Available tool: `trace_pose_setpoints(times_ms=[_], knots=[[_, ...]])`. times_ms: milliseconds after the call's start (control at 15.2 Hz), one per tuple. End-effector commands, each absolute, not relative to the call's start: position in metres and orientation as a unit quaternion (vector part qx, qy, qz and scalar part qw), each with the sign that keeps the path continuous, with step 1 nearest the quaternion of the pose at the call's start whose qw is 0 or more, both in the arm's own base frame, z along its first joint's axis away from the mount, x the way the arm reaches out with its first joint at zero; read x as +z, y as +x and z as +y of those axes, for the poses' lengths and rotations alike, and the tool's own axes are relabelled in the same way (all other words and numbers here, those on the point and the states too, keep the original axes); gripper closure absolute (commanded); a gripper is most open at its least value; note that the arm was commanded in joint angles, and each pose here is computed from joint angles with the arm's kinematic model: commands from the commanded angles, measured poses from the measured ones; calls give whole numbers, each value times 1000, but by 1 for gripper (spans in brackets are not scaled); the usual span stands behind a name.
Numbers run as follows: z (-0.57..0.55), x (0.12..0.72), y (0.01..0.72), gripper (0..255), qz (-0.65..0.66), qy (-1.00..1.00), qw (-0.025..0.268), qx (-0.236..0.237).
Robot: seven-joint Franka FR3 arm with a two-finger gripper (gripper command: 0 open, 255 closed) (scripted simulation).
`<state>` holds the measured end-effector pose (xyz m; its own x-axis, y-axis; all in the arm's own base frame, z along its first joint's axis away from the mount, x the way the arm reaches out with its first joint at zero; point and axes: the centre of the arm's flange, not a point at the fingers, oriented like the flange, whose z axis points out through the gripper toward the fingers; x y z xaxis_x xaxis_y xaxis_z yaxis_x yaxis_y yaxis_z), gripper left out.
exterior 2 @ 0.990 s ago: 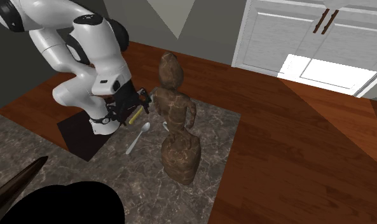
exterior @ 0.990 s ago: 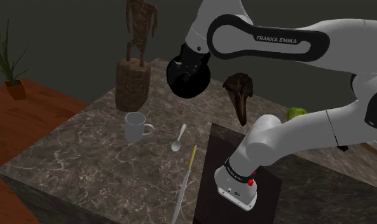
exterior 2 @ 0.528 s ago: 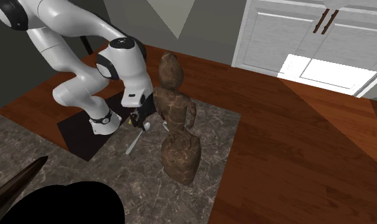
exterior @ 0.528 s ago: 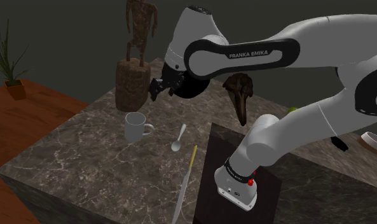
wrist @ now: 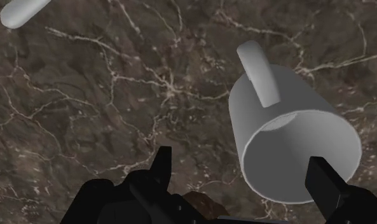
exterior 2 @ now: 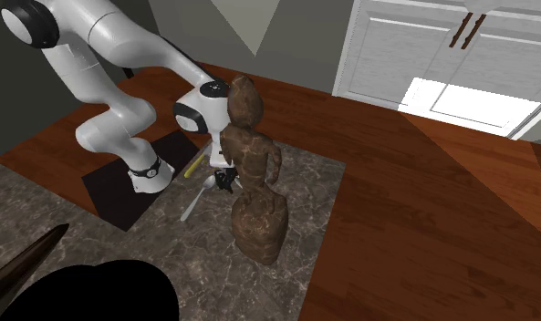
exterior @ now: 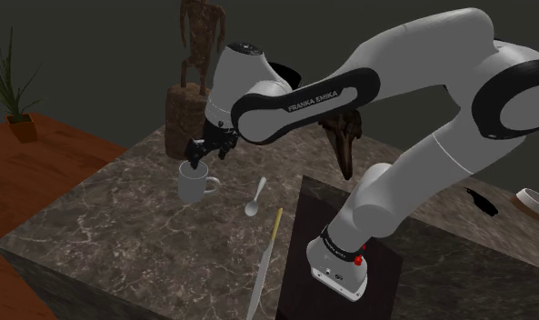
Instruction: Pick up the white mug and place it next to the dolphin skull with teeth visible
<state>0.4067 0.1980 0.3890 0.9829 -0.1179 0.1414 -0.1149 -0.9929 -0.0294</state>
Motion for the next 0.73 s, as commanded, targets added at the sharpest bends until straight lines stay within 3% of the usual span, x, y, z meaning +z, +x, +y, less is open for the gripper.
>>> trace_pose_setpoints(times_ms=[0,660], knots=[[204,377,407,0,59,-996,11,-71],[204,348,411,0,59,-996,11,-71]])
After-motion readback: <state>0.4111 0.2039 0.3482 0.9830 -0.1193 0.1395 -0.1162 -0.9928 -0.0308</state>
